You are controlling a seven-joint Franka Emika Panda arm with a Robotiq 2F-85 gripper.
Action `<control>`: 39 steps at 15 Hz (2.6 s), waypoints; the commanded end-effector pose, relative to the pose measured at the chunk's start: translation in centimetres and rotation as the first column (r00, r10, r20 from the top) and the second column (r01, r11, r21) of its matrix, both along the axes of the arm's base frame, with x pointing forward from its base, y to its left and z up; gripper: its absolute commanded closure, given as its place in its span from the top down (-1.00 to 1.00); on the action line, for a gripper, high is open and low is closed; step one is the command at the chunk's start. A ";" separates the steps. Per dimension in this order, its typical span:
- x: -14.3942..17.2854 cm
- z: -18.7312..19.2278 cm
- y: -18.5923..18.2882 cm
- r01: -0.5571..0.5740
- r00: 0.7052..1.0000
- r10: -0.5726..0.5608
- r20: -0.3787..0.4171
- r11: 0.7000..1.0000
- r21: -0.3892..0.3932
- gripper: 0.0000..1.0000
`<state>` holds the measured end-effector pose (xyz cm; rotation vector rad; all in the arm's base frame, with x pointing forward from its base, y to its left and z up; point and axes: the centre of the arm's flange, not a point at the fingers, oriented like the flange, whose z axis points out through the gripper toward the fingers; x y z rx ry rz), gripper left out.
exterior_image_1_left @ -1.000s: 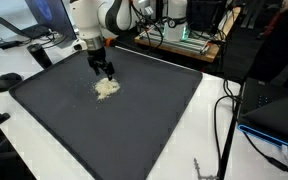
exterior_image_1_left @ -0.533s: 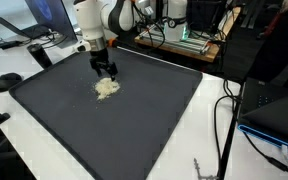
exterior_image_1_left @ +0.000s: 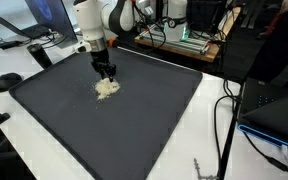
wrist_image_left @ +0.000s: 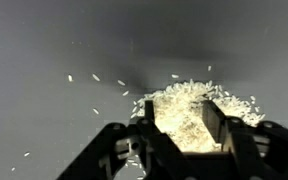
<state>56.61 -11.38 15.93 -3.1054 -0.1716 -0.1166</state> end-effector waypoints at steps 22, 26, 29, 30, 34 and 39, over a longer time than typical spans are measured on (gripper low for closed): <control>3.4 2.9 1.2 0.070 0.986 -0.077 -0.151 0.996 -0.049 -0.98; 3.5 2.9 1.1 0.073 0.985 -0.082 -0.155 0.995 -0.061 -0.98; 3.5 2.9 1.2 0.064 0.984 -0.072 -0.162 0.996 -0.059 -0.42; 3.4 3.0 1.3 0.060 0.984 -0.069 -0.166 0.996 -0.061 -0.40; 3.2 3.5 1.6 0.058 0.981 -0.067 -0.182 0.997 -0.058 0.14; 2.8 5.6 2.3 0.108 0.966 -0.126 -0.225 0.990 -0.093 0.83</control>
